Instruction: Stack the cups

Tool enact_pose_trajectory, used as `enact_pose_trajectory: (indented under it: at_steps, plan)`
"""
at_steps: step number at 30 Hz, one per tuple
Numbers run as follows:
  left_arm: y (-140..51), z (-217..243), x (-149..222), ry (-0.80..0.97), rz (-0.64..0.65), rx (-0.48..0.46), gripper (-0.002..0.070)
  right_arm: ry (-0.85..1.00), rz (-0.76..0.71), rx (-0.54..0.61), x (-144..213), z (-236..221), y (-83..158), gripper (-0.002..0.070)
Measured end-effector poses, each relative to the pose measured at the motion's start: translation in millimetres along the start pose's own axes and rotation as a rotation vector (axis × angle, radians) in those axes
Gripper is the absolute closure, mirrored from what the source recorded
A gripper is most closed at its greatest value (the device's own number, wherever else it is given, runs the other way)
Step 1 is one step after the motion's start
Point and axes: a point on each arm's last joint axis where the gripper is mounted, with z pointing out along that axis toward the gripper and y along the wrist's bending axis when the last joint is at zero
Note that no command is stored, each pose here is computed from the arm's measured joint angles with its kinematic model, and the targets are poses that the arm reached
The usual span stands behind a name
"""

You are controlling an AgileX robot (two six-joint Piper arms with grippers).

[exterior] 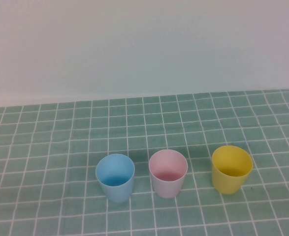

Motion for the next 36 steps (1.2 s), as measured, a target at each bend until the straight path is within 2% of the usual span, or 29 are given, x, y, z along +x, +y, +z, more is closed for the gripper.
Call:
enact_pose_trajectory:
  at_steps: [4,6,9,12,14,16,18,20,23,26,31,36]
  plan:
    - [-3.1,13.5,-28.5,0.115,0.003,-0.041,0.0676,0.11,-0.001,0.008,-12.6,1.7,-2.3,0.0678]
    - [-3.0,23.7,-47.1,0.226,-0.053,-0.105,0.0676,0.153,-0.001,0.014,-26.1,1.5,-3.9,0.0678]
    - [-4.6,42.9,-71.3,0.35,-0.047,-0.158,0.0676,0.259,0.006,0.022,-49.1,1.7,-6.7,0.0678]
    - [-5.3,62.8,-76.6,0.396,-0.017,-0.161,0.0676,0.412,0.044,0.017,-71.8,8.3,-7.9,0.0678]
    - [-4.7,73.6,-69.9,0.421,-0.057,-0.166,0.0676,0.54,0.057,0.004,-82.1,15.4,-7.8,0.0678]
    - [-3.6,86.0,-59.0,0.521,-0.092,-0.187,0.0675,0.662,0.063,-0.021,-88.2,23.1,-6.5,0.0678]
    - [-7.3,99.7,-49.6,0.685,-0.008,-0.142,0.0674,0.759,0.053,-0.067,-93.6,32.0,-3.8,0.0678]
    - [-16.0,113.4,-43.8,0.839,0.072,-0.042,0.0668,0.837,0.026,-0.135,-97.7,41.9,-0.1,0.0678]
    - [-32.8,138.0,-33.7,1.046,0.084,0.105,0.0615,0.883,-0.019,-0.212,-98.6,53.9,3.6,0.0678]
    - [-49.5,166.6,-16.1,1.2,0.087,0.208,0.0534,0.907,-0.021,-0.232,-95.5,58.5,4.9,0.0678]
    - [-71.1,204.6,16.6,1.317,0.171,0.261,0.0414,0.937,-0.008,-0.245,-92.7,60.0,6.3,0.0678]
    - [-89.1,231.0,39.9,1.369,0.18,0.285,0.0361,0.966,-0.002,-0.257,-91.6,57.6,7.1,0.0678]
